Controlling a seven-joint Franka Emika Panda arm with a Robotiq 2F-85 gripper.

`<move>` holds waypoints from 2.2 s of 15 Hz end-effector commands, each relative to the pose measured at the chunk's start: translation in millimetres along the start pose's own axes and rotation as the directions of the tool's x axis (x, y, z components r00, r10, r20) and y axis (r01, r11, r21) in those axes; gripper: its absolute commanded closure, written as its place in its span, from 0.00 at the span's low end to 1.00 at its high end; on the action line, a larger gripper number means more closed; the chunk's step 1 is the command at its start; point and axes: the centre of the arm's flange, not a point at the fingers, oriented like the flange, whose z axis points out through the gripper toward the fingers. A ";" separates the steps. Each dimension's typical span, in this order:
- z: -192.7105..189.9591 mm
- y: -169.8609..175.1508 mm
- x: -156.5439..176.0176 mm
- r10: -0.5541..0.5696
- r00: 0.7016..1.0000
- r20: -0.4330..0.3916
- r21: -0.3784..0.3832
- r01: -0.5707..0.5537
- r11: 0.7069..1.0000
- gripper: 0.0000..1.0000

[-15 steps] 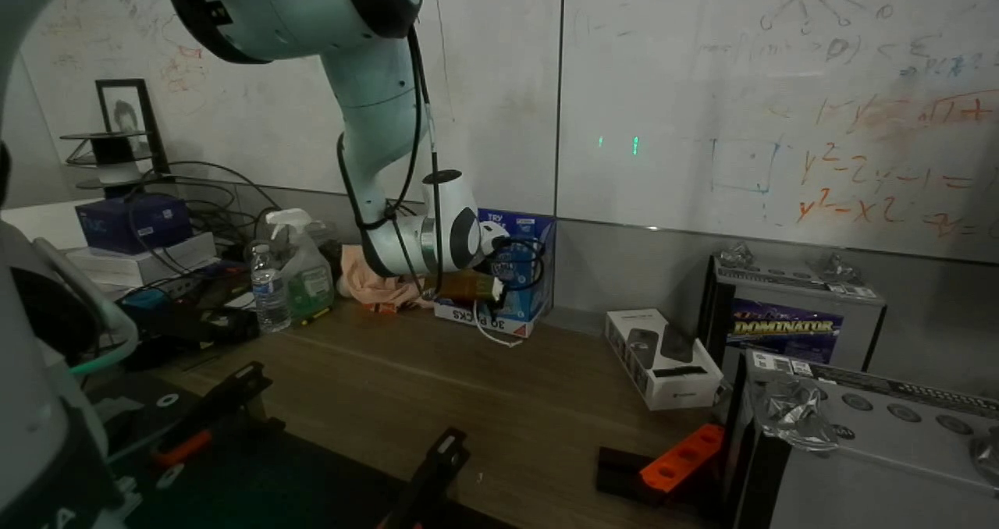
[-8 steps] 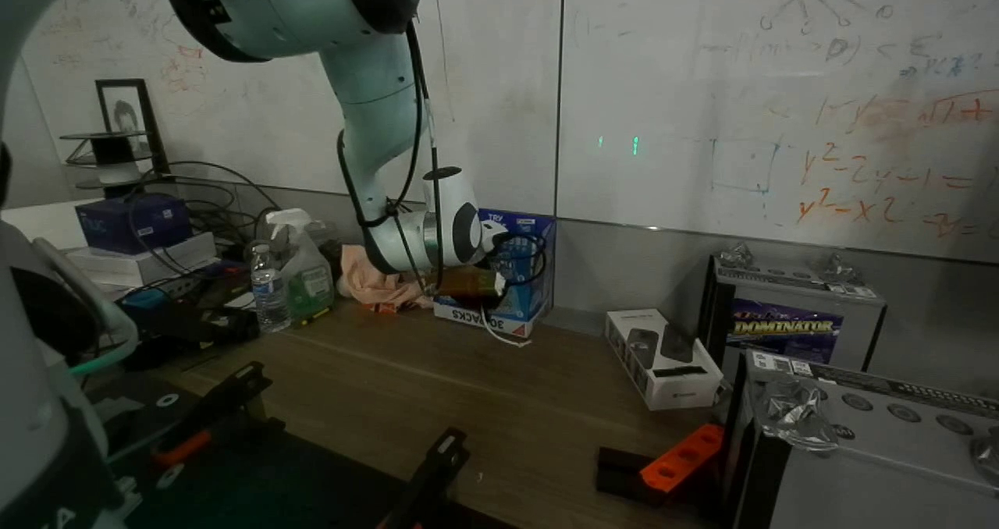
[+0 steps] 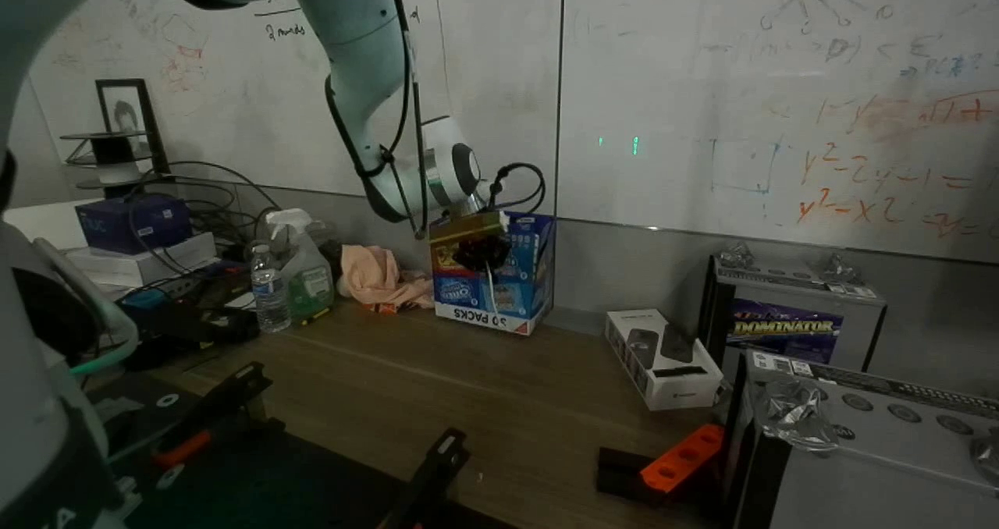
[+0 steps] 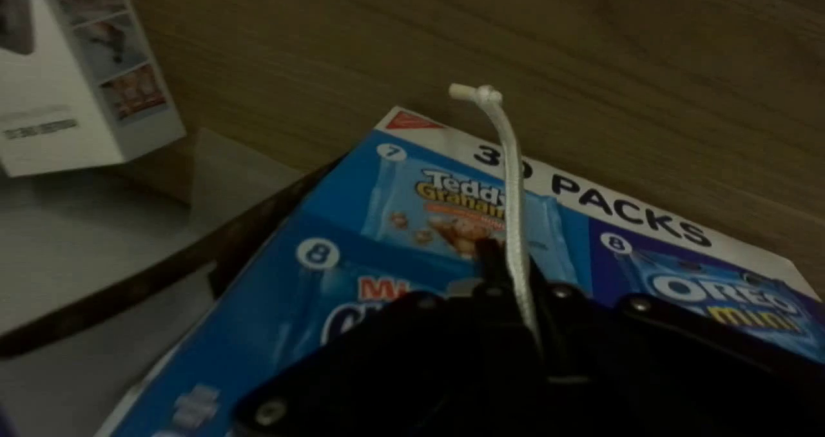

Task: Put the ropes in the box one at a time

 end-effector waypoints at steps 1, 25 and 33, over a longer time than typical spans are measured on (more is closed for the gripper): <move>-86.1 25.7 25.2 -0.038 0.999 0.002 -0.083 0.038 0.996 0.93; -203.3 94.3 50.8 -0.111 0.994 0.020 -0.023 0.111 0.994 0.93; -194.9 95.8 43.8 -0.146 0.985 0.090 0.031 0.144 0.989 0.67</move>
